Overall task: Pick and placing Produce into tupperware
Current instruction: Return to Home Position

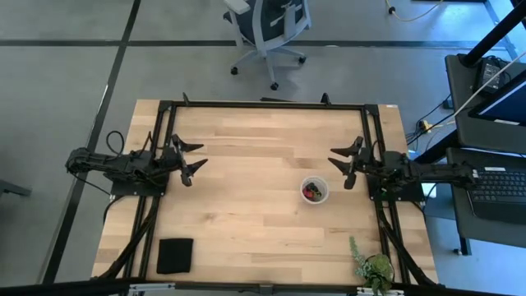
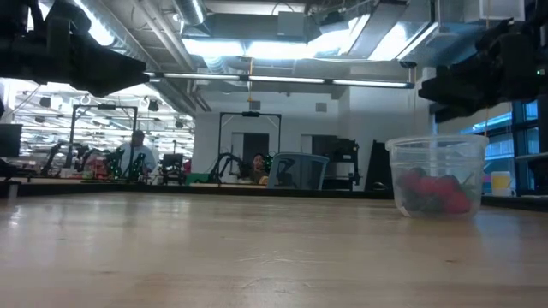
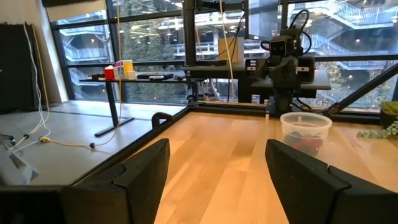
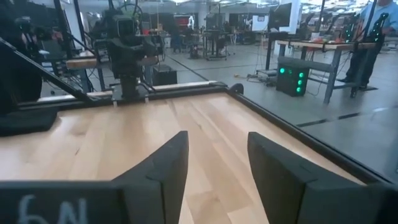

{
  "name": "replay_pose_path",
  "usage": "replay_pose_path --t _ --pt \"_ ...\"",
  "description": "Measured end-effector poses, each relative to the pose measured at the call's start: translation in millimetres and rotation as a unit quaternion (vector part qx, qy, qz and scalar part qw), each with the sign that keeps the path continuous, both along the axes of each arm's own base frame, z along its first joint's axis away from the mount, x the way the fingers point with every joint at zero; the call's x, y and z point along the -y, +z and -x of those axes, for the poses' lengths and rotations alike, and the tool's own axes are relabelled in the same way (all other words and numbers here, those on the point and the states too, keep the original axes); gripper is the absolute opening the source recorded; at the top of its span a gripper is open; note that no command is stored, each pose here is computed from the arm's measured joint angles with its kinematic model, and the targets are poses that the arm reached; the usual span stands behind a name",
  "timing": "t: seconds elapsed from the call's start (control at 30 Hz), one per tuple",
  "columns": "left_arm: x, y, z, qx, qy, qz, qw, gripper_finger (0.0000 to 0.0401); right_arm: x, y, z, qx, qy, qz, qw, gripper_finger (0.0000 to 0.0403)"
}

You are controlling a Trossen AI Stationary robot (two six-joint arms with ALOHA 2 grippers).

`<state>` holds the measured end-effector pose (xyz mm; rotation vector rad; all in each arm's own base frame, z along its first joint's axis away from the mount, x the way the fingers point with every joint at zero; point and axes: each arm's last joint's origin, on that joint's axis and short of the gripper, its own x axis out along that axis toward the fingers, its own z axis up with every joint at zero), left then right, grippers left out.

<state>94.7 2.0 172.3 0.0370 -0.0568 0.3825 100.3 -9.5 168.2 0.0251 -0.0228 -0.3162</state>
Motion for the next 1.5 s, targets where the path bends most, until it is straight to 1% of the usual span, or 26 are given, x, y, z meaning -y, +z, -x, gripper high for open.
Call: replay_pose_path --t 0.1,0.3,0.67,1.1,1.13,1.27,1.33,1.5 --pt "0.0 0.0 0.0 0.0 0.0 -0.001 1.0 0.026 -0.1 1.1 0.8 0.006 0.0 0.003 1.0 0.0168" --pt "0.0 0.0 0.0 -0.001 0.001 -0.001 1.0 0.026 -0.1 4.1 2.9 0.017 -0.001 0.026 1.0 0.0168" --pt "-0.1 -0.1 0.0 -0.001 0.001 -0.001 1.0 0.026 -0.1 3.8 4.6 0.005 -0.002 0.065 0.998 0.0168" --pt "-0.1 0.0 0.0 -0.001 0.001 -0.001 1.0 0.026 -0.1 3.8 4.6 0.006 -0.002 0.063 0.998 0.0168" --pt "-0.1 0.0 0.0 -0.001 0.001 -0.001 1.0 0.026 -0.1 3.8 4.6 0.007 -0.002 0.059 0.998 0.0168" --pt "-0.1 0.0 0.0 -0.001 0.001 -0.001 1.0 0.026 -0.1 3.8 4.6 0.021 0.0 0.015 1.0 0.0168" --pt "-0.1 0.0 0.0 -0.001 0.001 -0.001 1.0 0.026 -0.1 3.8 4.6 0.025 0.0 0.005 1.0 0.0168" --pt "-0.1 0.0 0.0 -0.001 0.001 -0.001 1.0 0.026 -0.1 3.8 4.6 0.026 0.0 0.001 1.0 0.0168"
